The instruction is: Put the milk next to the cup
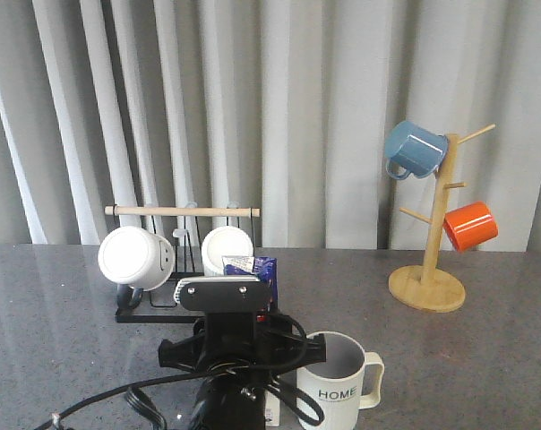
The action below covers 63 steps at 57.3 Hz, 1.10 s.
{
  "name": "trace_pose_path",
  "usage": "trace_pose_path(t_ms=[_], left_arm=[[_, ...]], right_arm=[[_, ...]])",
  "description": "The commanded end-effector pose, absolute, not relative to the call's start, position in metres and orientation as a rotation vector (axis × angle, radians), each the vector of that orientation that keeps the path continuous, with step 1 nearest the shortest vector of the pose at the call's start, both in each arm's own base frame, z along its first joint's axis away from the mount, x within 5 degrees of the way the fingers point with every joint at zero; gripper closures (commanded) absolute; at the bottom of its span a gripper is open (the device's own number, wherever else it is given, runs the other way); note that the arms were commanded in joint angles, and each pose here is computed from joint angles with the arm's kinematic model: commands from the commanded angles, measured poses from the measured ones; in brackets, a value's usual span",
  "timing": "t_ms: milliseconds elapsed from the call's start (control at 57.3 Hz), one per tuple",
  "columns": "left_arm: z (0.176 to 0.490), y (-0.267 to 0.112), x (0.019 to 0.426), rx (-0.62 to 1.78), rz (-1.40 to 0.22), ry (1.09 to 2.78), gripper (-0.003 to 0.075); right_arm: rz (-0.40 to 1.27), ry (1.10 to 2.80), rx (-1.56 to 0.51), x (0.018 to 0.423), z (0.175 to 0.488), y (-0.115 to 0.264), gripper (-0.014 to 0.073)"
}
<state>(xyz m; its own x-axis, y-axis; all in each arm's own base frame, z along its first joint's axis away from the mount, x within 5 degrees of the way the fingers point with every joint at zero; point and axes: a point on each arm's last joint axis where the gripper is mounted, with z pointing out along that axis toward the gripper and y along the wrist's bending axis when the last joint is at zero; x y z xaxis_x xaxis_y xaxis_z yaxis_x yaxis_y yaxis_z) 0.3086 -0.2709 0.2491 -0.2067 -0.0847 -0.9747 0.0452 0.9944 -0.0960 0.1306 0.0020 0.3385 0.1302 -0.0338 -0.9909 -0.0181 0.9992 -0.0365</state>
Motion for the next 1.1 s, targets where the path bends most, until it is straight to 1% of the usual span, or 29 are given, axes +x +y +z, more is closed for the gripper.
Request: trace_pose_path(t_ms=[0,35,70,227,384,471,576,646,681,716,750,768,785,803,838,960,1082], left_arm=[[0.277,-0.272,0.302,-0.052,-0.169,1.715,0.0079],[0.277,-0.273,0.301,-0.054,-0.165,1.71,0.0015],[0.278,-0.273,0.3,-0.05,-0.163,1.708,-0.0015],[0.282,-0.274,0.297,-0.022,-0.15,1.698,-0.0001],[0.297,-0.27,0.293,-0.01,-0.146,1.669,0.0024],[0.313,-0.264,0.288,-0.026,-0.163,1.637,0.0036],[0.343,-0.252,0.277,-0.074,-0.192,1.57,0.0062],[0.366,-0.242,0.268,-0.064,-0.224,1.517,0.0113],[0.379,-0.239,0.263,-0.037,-0.244,1.49,0.0168],[0.391,-0.234,0.257,-0.01,-0.26,1.46,0.025],[0.401,-0.23,0.251,0.016,-0.272,1.434,0.0362],[0.407,-0.228,0.248,0.03,-0.281,1.422,0.0442],[0.411,-0.226,0.246,0.038,-0.289,1.414,0.0499],[0.416,-0.223,0.243,0.042,-0.3,1.406,0.0591],[0.424,-0.218,0.238,0.039,-0.314,1.39,0.0731],[0.444,-0.201,0.226,-0.01,-0.351,1.341,0.0729],[0.456,-0.19,0.218,-0.032,-0.366,1.31,0.0728]], right_arm=[[-0.008,1.341,-0.046,0.129,0.354,0.002,0.0603],[-0.008,1.341,-0.046,0.129,0.354,0.002,0.0603],[-0.008,1.341,-0.046,0.129,0.354,0.002,0.0603],[-0.008,1.341,-0.046,0.129,0.354,0.002,0.0603],[-0.008,1.341,-0.046,0.129,0.354,0.002,0.0603],[-0.008,1.341,-0.046,0.129,0.354,0.002,0.0603],[-0.008,1.341,-0.046,0.129,0.354,0.002,0.0603],[-0.008,1.341,-0.046,0.129,0.354,0.002,0.0603],[-0.008,1.341,-0.046,0.129,0.354,0.002,0.0603],[-0.008,1.341,-0.046,0.129,0.354,0.002,0.0603],[-0.008,1.341,-0.046,0.129,0.354,0.002,0.0603],[-0.008,1.341,-0.046,0.129,0.354,0.002,0.0603],[-0.008,1.341,-0.046,0.129,0.354,0.002,0.0603],[-0.008,1.341,-0.046,0.129,0.354,0.002,0.0603],[-0.008,1.341,-0.046,0.129,0.354,0.002,0.0603],[-0.008,1.341,-0.046,0.129,0.354,0.002,0.0603],[-0.008,1.341,-0.046,0.129,0.354,0.002,0.0603]])
